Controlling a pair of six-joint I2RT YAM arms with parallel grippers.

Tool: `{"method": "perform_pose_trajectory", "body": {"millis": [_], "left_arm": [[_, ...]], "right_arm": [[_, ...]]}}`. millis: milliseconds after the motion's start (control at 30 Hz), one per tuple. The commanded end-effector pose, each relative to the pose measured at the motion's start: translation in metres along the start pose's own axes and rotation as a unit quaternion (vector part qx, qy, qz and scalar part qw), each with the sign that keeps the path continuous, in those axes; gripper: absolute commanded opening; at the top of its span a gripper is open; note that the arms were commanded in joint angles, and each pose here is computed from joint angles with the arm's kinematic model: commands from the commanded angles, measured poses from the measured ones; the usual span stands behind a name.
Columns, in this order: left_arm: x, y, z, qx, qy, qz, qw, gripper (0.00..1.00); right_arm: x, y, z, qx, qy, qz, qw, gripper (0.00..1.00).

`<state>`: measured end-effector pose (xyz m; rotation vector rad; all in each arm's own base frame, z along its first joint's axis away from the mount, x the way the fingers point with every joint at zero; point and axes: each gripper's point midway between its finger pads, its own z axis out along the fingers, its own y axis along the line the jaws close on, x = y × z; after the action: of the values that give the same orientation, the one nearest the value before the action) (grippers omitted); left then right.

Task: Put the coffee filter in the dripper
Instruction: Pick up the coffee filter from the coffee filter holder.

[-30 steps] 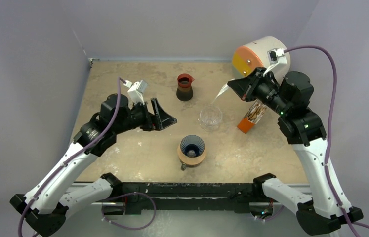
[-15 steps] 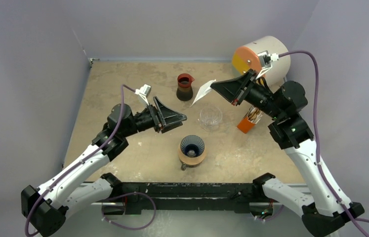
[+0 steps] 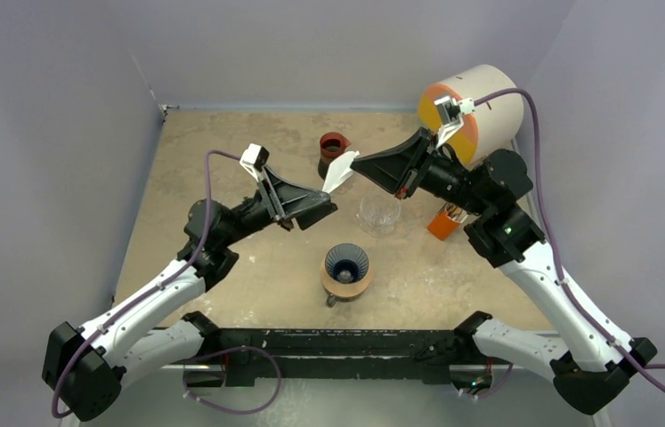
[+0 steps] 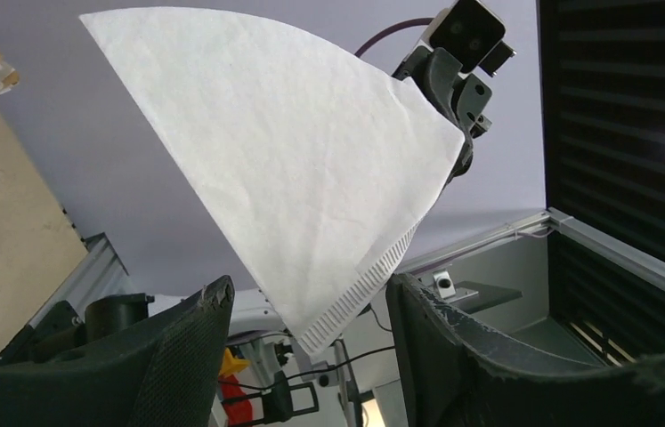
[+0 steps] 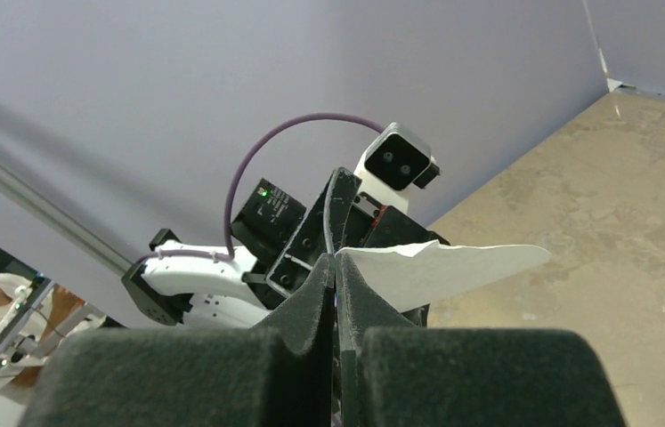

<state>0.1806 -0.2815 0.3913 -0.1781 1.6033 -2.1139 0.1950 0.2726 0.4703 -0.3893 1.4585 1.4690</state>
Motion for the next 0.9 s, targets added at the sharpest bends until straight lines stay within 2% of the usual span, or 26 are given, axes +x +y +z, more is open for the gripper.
{"method": "perform_pose_trajectory", "body": {"millis": [0,133,367,767,867], "left_arm": [[0.002,-0.029,-0.005,0.066,0.005,-0.004,0.998,0.62],[0.003,-0.033,-0.006,0.076,0.008,-0.006,0.997,0.56],[0.005,-0.034,-0.006,0.078,0.011,-0.006,0.997,0.35],[0.005,-0.036,-0.006,0.083,0.012,-0.002,0.997,0.24],[0.005,-0.035,-0.006,0.081,0.013,0.0,0.997,0.17]], "right_arm": [[-0.007,0.019,0.003,-0.035,-0.015,-0.028,0.999,0.0],[0.0,0.018,0.002,-0.033,-0.009,-0.029,0.999,0.0],[0.005,0.024,-0.007,-0.041,-0.008,-0.03,0.999,0.0],[0.016,0.027,-0.027,-0.037,-0.007,-0.034,0.999,0.0],[0.018,0.026,-0.029,-0.036,-0.006,-0.034,0.999,0.0]]}}
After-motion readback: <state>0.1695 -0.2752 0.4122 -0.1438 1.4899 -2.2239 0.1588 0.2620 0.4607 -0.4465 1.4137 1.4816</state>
